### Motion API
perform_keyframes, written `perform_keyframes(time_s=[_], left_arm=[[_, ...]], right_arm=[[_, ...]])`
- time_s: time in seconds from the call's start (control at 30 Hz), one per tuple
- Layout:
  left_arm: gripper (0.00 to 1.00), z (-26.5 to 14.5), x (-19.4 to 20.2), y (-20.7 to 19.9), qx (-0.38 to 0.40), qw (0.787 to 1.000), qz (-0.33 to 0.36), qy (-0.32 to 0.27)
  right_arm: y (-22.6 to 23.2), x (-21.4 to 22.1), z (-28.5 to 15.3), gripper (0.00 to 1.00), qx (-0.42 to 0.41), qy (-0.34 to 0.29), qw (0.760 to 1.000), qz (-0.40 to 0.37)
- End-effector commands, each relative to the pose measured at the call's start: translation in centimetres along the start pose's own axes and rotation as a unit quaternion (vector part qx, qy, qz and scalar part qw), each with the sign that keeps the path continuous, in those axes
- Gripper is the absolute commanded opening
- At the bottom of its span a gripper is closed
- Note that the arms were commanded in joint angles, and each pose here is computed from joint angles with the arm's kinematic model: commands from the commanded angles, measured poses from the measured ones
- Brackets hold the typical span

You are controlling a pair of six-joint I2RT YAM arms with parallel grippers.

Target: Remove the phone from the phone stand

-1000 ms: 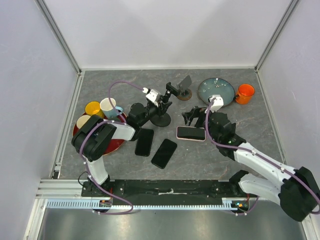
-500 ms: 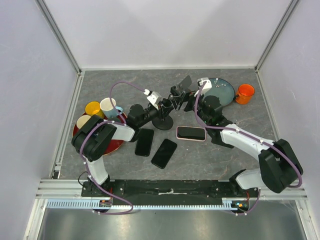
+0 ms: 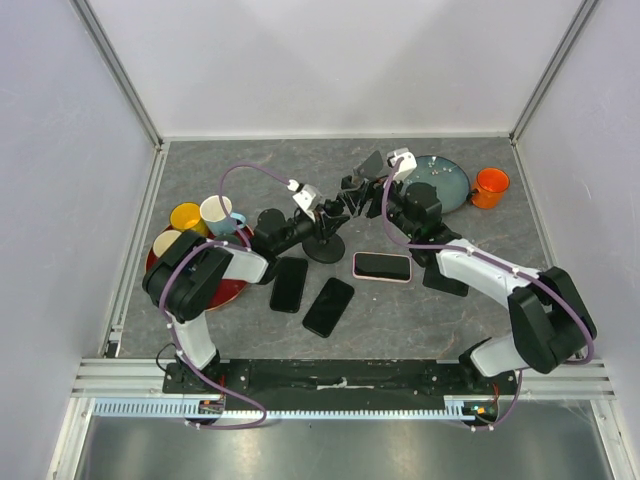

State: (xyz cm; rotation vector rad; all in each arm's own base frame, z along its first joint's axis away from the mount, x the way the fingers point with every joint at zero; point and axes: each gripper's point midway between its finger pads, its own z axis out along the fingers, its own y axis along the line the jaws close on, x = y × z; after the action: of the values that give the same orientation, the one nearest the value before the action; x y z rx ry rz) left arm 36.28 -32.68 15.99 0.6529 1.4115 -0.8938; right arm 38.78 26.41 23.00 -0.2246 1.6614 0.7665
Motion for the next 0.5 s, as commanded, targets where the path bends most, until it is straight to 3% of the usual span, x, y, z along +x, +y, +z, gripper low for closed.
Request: perform_keyframes(time_s=[0.0,0.47], left_arm=[[0.02,-0.3,-8.9,-0.4,0.018,0.987,0.053,-0.149],[0.02,-0.3,-9.0,-1.1,0.039,0.987,0.054,-0.143]], right_arm=[[0.5,-1.4,-1.3,0.74,-0.029,0.003,0.998,-0.055],[0.8,-1.0,-0.4,0.61,-0.056,0.03,0.994,-0.087]])
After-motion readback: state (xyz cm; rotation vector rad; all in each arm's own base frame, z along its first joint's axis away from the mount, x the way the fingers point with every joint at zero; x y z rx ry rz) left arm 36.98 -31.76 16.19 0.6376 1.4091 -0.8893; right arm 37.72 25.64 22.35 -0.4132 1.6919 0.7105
